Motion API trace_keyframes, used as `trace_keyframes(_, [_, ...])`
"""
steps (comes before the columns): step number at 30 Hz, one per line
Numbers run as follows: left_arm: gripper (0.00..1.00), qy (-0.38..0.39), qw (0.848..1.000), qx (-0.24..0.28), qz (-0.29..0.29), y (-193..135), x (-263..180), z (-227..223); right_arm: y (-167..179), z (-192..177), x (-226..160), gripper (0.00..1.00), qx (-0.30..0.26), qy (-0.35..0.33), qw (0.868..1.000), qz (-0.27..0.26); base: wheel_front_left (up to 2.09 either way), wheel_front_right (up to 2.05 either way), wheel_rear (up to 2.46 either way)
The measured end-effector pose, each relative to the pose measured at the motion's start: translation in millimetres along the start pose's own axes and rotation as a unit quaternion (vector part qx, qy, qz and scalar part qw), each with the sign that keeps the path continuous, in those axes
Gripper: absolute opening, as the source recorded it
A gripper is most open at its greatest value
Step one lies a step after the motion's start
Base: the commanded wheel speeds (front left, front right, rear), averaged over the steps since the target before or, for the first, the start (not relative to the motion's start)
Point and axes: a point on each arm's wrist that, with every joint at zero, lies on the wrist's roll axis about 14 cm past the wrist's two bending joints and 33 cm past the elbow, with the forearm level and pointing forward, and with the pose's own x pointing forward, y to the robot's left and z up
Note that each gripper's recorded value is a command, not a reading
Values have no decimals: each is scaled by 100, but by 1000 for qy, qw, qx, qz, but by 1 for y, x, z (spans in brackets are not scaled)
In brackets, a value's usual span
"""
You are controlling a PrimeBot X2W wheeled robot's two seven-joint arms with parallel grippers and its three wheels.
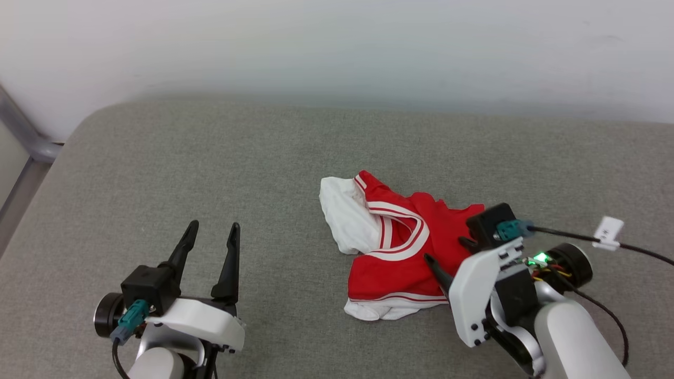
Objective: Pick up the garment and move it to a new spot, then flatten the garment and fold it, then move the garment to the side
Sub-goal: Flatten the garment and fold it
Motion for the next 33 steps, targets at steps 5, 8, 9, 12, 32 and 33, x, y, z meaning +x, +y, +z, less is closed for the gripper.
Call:
trace_keyframes(5, [100,3,1000,-4,1,1,5,-3,4,-7,21,100,-12,40,999,21,0,0,0])
trace_keyframes(8, [100,6,1000,-5,3,3,8,-6,3,-19,28,0,-1,67,997,30,0,0,0])
trace_keyframes(9, [100,7,1000,-6,3,3,9,-7,1,-19,29,0,-3,66,997,29,0,0,0])
trace_keyframes(12, [100,7,1000,-9,0,2,11,-8,-8,-9,29,0,8,44,999,19,0,0,0])
trace_keyframes(32, [100,10,1000,-17,-16,-12,10,-12,-151,-149,-81,0,298,41,921,-248,0,0,0])
trace_keyframes(33, [100,11,1000,-17,-15,-12,10,-12,-147,-161,-82,27,307,49,917,-249,0,0,0])
